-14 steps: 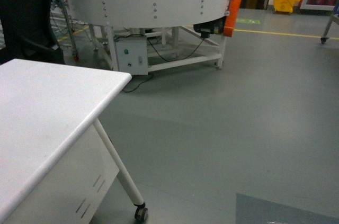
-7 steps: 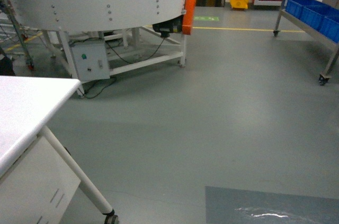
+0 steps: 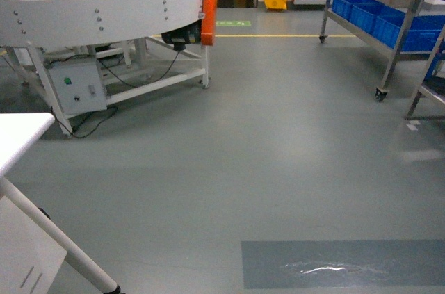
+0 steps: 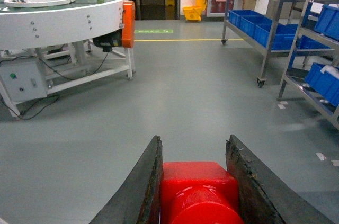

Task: Pick red block from blue box to shelf

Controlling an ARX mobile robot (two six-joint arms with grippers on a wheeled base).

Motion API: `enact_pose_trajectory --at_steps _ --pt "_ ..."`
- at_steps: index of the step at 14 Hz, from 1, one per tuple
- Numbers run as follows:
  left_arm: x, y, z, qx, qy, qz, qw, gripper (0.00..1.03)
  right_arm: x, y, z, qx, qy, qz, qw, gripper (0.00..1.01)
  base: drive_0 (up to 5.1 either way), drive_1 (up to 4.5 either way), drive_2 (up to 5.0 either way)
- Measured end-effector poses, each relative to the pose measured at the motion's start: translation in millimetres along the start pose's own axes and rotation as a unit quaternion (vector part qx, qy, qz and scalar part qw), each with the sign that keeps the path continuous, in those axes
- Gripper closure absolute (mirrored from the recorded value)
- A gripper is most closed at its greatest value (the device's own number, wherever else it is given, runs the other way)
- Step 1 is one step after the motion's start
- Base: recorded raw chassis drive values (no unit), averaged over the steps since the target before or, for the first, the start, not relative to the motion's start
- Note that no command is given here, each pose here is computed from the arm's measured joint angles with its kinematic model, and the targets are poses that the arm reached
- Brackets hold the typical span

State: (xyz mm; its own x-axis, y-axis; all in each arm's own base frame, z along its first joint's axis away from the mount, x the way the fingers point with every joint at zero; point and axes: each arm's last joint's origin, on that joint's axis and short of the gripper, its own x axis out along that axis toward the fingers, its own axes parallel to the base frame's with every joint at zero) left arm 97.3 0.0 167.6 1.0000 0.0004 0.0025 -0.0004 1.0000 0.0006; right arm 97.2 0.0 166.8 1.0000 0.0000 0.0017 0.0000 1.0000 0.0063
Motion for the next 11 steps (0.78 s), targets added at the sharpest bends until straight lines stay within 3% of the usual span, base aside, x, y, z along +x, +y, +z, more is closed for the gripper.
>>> enact_pose_trajectory --at_steps 11 --pt "0.0 0.0 0.1 0.000 0.000 0.000 1.0000 0.05 0.0 0.0 0.0 0.000 0.000 0.000 1.0000 0.72 -0.1 4.17 -4.3"
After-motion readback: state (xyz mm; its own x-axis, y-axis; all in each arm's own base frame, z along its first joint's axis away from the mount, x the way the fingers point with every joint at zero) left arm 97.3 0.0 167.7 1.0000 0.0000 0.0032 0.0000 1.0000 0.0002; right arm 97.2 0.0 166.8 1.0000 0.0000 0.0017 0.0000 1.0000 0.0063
